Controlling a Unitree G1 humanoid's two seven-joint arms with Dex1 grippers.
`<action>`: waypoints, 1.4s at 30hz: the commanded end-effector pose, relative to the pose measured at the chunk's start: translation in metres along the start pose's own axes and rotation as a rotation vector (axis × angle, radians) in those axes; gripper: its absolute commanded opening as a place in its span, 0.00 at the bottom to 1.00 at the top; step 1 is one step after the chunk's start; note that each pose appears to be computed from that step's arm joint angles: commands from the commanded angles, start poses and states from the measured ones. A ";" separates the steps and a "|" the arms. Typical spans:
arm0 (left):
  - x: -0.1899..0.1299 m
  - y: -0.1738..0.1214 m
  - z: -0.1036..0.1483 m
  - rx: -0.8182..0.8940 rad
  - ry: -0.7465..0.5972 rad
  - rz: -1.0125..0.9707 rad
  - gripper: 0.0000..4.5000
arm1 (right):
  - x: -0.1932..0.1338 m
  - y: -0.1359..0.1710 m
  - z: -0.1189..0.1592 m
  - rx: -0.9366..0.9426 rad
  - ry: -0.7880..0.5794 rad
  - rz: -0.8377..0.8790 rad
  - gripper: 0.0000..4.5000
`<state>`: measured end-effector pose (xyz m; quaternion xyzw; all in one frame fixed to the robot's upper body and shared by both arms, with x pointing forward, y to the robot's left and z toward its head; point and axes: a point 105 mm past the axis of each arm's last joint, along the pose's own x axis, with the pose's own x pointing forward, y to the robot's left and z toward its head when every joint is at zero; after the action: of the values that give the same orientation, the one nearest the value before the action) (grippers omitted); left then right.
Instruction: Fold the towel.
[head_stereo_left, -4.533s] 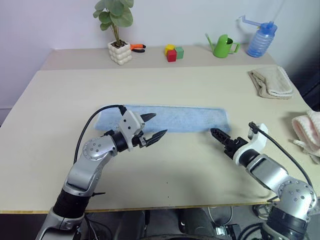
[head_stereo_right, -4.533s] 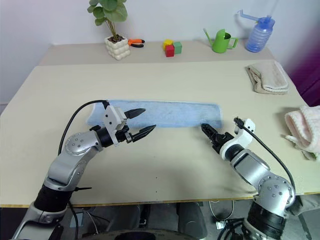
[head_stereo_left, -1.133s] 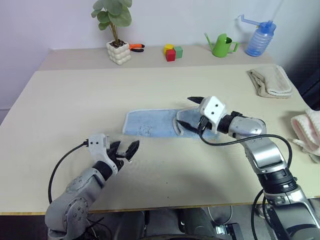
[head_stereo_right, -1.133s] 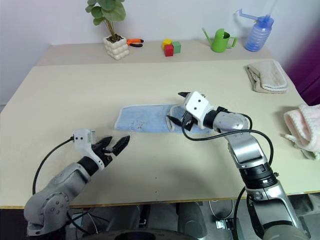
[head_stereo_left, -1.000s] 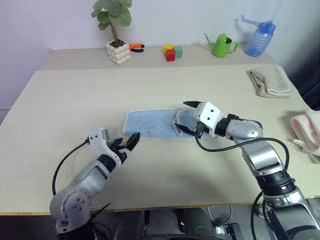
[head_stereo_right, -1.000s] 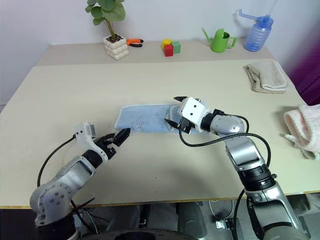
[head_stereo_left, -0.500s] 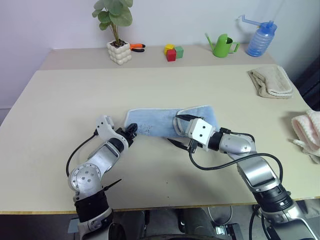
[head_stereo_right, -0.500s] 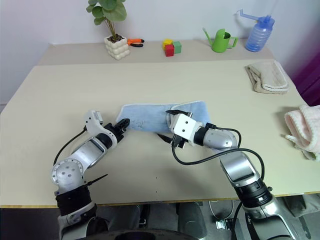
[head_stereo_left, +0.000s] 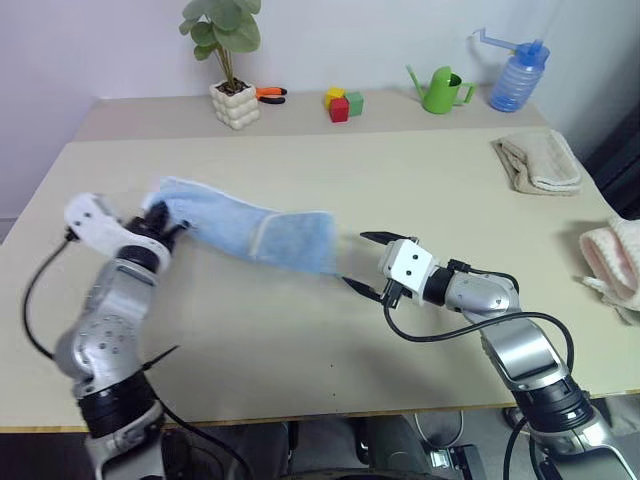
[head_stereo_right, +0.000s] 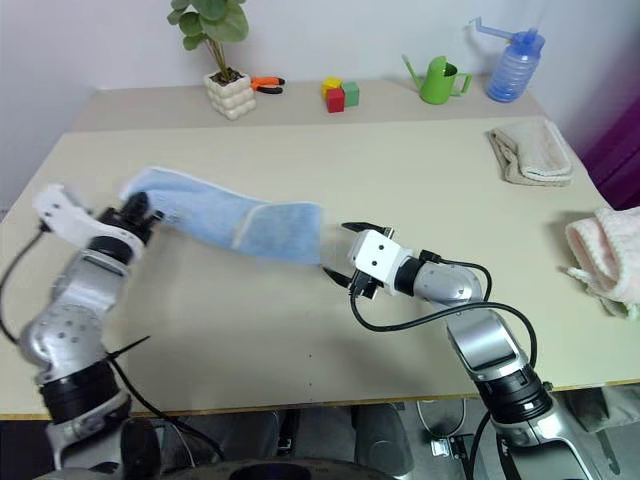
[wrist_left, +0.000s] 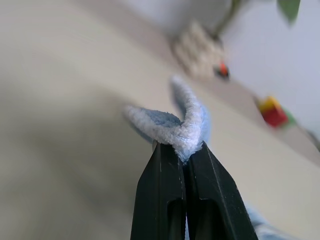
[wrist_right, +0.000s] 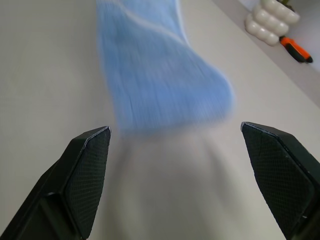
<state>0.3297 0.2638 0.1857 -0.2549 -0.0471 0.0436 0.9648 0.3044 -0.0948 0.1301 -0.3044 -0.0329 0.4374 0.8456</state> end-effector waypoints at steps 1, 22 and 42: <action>-0.005 -0.050 0.011 0.122 -0.027 -0.256 0.00 | -0.001 -0.014 0.010 -0.037 -0.036 -0.053 0.95; -0.046 -0.123 -0.136 0.570 0.433 -0.725 0.00 | 0.002 -0.012 0.002 -0.029 -0.023 -0.099 0.95; 0.002 -0.055 -0.046 0.580 0.114 -0.303 0.31 | 0.033 -0.034 0.043 0.193 -0.184 -0.151 0.01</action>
<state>0.3380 0.1974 0.1609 0.0152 0.0128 -0.1067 0.9941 0.3362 -0.0693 0.1669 -0.1837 -0.0744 0.3954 0.8969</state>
